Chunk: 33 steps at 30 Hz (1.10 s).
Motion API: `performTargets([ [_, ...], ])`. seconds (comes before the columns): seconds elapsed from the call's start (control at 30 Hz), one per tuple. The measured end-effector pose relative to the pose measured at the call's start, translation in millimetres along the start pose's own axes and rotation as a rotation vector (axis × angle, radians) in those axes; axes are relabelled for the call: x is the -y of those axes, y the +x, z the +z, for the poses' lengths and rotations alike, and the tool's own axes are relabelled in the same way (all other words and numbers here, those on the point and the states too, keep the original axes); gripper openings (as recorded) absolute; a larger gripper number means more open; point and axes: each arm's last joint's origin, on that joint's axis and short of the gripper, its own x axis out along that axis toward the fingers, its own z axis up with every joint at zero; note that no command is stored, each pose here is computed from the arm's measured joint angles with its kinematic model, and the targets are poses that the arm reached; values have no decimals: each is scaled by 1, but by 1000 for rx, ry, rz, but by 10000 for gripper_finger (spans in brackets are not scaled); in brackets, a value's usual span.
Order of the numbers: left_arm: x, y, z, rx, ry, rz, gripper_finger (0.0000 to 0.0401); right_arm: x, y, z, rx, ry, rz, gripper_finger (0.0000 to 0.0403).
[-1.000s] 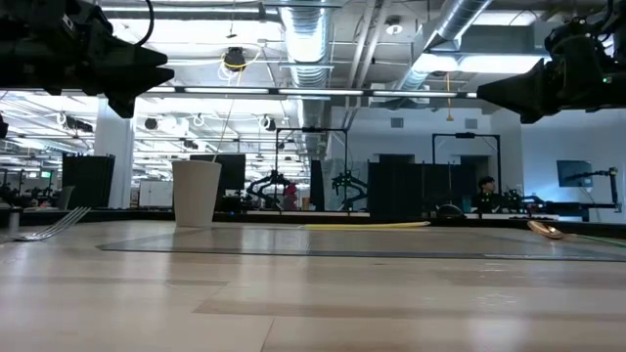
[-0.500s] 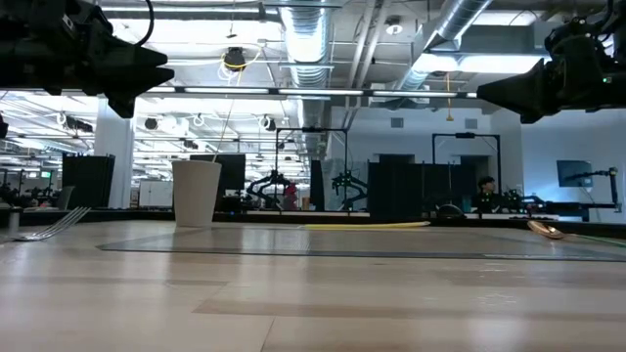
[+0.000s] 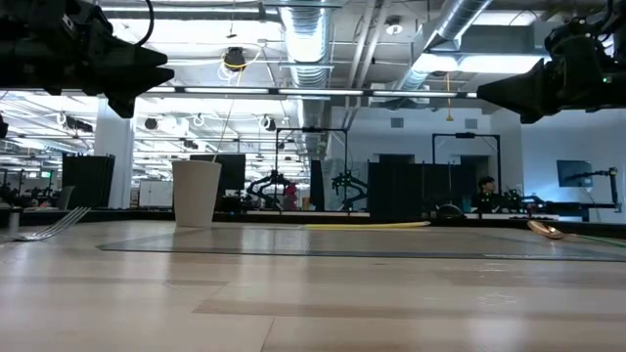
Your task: Pick & Place Utensil
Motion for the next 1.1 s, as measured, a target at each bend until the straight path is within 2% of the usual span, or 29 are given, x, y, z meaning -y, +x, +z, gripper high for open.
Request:
performTargets([
  [0.2, 0, 0, 0, -1, 0, 0, 140, 0, 0, 0, 0, 91, 0, 60],
  [0.47, 0, 0, 0, 0, 0, 0, 140, 0, 0, 1, 14, 103, -1, 60],
  [0.6, 0, 0, 0, 0, 0, 0, 140, 0, 0, 4, 40, 164, 8, 60],
  [0.7, 0, 0, 0, 0, 0, 0, 140, -4, -1, 11, 51, 176, 117, 60],
  [0.77, 0, 0, 0, 0, 0, 0, 140, -7, -4, 26, 101, 178, 200, 60],
  [0.83, 0, 0, 0, 0, 0, 0, 140, -8, -6, 42, 136, 184, 230, 60],
  [1.0, 0, 0, 1, 7, -2, -1, 140, -15, -2, 72, 47, 202, 309, 60],
  [1.1, 0, 0, 2, 19, -20, -2, 140, -23, 7, 83, -122, 271, 361, 60],
])
